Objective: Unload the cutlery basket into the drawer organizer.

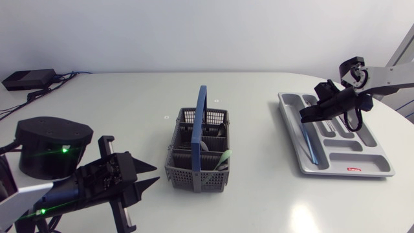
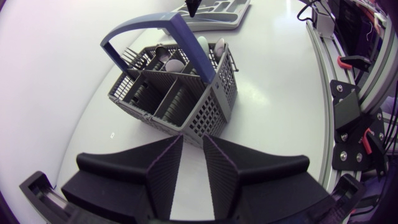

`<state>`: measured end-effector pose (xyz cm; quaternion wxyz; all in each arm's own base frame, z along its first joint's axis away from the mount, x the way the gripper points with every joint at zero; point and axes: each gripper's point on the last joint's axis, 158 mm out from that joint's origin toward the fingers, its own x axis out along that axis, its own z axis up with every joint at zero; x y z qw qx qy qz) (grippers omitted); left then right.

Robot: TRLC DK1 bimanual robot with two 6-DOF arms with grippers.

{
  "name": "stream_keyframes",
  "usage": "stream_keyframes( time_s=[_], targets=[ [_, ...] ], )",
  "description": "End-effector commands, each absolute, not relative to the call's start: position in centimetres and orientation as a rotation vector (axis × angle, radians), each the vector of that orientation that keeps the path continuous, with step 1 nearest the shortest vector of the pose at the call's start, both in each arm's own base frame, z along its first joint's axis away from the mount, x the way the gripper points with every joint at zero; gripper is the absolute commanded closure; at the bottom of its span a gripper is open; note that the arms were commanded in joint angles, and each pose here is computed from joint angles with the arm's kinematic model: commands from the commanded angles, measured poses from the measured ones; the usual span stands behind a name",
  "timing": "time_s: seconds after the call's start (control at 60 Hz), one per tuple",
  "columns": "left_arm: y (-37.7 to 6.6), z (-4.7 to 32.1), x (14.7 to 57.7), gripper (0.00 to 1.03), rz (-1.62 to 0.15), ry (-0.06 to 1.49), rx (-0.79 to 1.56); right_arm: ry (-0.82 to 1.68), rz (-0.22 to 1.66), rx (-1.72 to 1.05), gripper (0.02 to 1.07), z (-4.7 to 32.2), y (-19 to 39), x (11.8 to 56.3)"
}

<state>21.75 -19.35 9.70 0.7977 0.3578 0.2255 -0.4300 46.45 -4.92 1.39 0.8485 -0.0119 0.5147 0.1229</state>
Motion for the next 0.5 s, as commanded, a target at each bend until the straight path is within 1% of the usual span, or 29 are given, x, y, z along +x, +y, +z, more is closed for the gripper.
stream_keyframes(
  time_s=[0.0,0.05,0.133,0.2,0.333,0.45,0.483],
  targets=[
    [-19.0,8.8,21.4,0.75,-0.916,0.505,0.764,1.08,0.234,-0.014,0.64,1.4,-4.9,47.2],
    [-19.0,8.8,21.4,0.75,-0.916,0.504,0.764,1.067,0.233,-0.017,0.57,1.9,-4.7,47.1],
    [-19.0,8.7,21.4,0.75,-0.916,0.505,0.764,1.021,0.238,-0.038,0.47,3.8,-4.0,47.0],
    [-19.0,8.6,21.3,0.75,-0.918,0.506,0.765,0.977,0.258,-0.065,0.41,5.7,-2.5,46.5],
    [-19.4,8.2,20.8,0.76,-0.942,0.512,0.772,0.918,0.335,-0.108,0.41,8.3,2.0,45.6],
    [-20.1,7.9,20.2,0.76,-0.977,0.518,0.788,0.891,0.418,-0.129,0.42,9.2,6.7,45.1],
    [-20.2,7.8,20.0,0.76,-0.983,0.523,0.791,0.887,0.439,-0.134,0.46,9.1,7.8,45.1]
  ],
)
